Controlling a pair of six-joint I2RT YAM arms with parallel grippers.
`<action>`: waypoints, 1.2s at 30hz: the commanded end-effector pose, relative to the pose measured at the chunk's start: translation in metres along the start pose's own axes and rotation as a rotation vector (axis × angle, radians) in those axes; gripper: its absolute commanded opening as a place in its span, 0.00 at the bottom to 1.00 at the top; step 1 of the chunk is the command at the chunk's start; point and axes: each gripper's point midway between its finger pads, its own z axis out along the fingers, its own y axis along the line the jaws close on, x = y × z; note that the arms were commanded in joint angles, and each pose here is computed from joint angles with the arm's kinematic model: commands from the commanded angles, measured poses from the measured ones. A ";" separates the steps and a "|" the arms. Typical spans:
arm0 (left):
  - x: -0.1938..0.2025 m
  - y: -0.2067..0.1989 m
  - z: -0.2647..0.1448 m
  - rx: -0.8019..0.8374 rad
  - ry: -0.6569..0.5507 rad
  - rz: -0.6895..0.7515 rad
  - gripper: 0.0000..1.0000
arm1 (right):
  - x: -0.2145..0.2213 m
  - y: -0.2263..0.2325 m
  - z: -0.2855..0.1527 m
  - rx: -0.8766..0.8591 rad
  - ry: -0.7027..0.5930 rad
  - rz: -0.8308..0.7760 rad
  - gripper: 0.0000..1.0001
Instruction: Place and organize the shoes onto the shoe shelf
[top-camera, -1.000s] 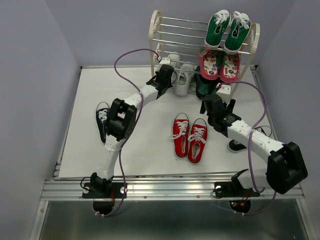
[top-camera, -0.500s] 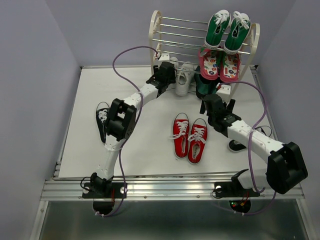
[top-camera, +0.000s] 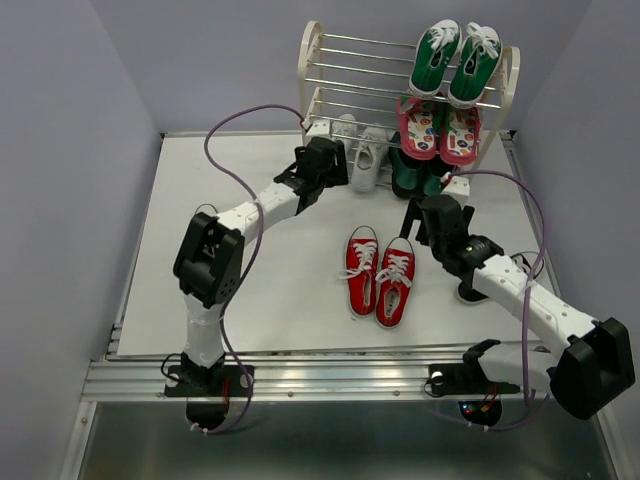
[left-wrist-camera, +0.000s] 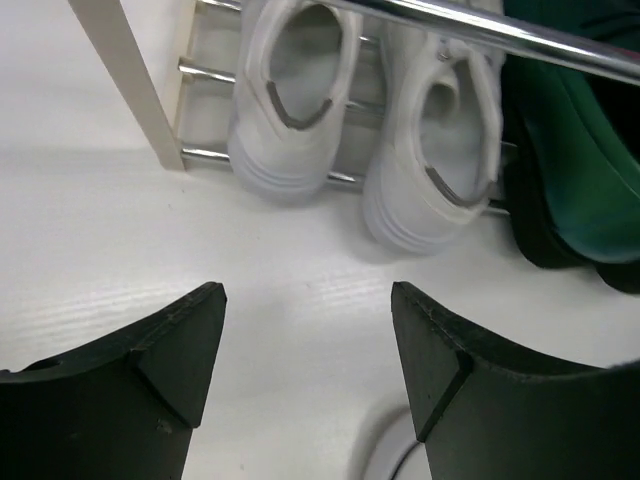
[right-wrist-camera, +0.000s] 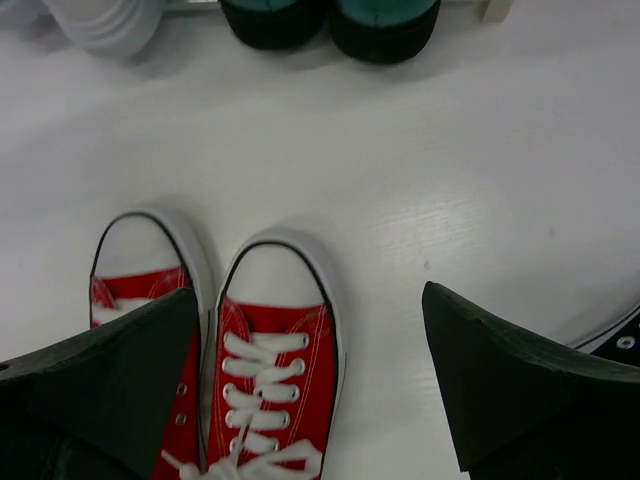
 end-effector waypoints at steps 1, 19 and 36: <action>-0.027 -0.033 -0.070 0.131 -0.060 -0.058 0.79 | 0.034 0.010 -0.033 -0.121 0.241 -0.003 1.00; 0.063 0.056 -0.225 0.060 0.009 -0.222 0.99 | 0.162 0.037 -0.149 -0.100 0.607 -0.212 1.00; 0.069 0.086 -0.248 0.002 -0.024 -0.239 0.99 | 0.163 0.050 -0.111 0.072 0.361 -0.077 0.98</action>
